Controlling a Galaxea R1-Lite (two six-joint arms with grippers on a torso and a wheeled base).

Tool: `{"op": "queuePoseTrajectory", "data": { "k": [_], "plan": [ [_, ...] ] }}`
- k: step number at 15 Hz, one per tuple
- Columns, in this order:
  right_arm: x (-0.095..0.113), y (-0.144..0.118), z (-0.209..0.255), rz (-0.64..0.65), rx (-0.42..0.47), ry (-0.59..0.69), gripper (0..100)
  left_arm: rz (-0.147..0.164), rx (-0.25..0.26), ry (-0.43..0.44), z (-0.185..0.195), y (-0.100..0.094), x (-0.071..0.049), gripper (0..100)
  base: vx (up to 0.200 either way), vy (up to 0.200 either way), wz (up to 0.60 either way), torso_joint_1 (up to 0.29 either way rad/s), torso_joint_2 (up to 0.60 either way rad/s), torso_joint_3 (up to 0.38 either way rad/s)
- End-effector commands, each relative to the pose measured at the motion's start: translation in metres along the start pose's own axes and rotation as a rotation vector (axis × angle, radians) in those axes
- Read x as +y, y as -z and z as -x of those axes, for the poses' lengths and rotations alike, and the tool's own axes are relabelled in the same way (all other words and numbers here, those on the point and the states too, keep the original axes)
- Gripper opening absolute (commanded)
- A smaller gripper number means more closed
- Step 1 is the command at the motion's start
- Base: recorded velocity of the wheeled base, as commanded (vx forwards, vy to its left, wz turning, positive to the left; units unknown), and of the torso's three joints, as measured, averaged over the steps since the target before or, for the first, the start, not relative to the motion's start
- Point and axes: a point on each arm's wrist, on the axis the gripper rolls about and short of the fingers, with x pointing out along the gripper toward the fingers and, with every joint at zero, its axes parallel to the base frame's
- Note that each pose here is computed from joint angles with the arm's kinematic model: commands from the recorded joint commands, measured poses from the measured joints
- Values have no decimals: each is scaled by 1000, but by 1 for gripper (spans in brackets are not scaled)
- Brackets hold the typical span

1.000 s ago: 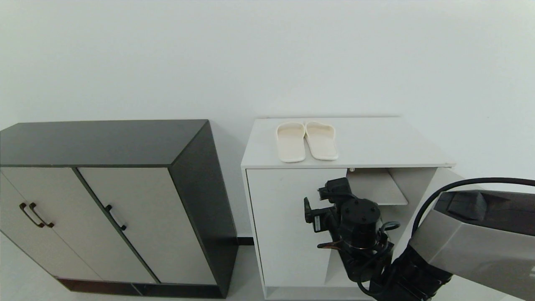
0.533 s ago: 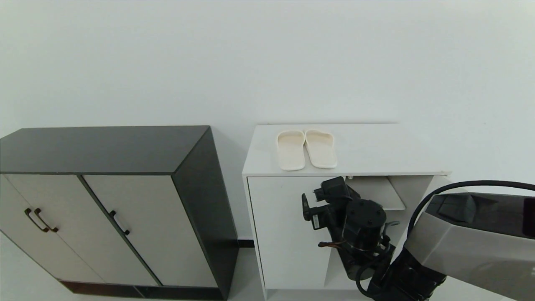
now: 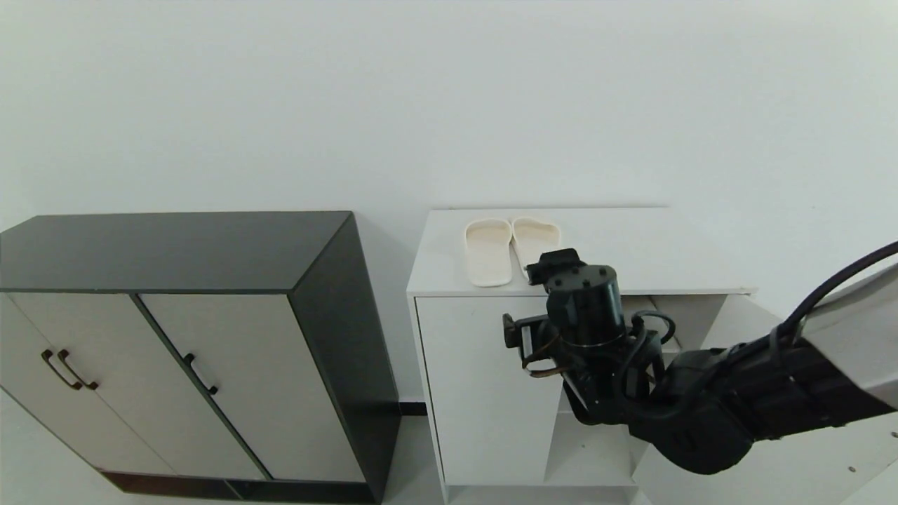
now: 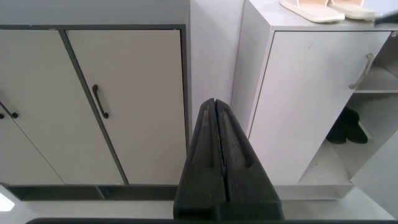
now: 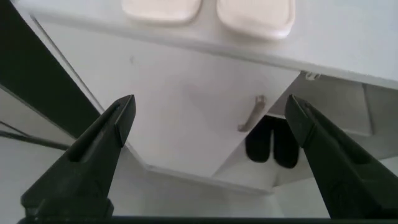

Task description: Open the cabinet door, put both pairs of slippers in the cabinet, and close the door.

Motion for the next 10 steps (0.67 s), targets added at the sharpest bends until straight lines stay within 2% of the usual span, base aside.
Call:
{"op": "queuePoseTrajectory", "data": {
  "k": [1, 6, 10],
  "plan": [
    [0, -40, 13, -100, -66, -19, 100, 0, 1, -1, 0, 0, 0, 0, 0, 0, 0, 0, 0, 0],
    [1, -37, 14, -96, -61, -15, 100, -3, 1, 1, 0, 0, 0, 0, 0, 0, 0, 0, 0, 0],
    [2, -37, 13, -102, -70, -17, 100, -5, 1, 4, 0, 0, 0, 0, 200, 0, 0, -2, -1, 4]
  ]
}}
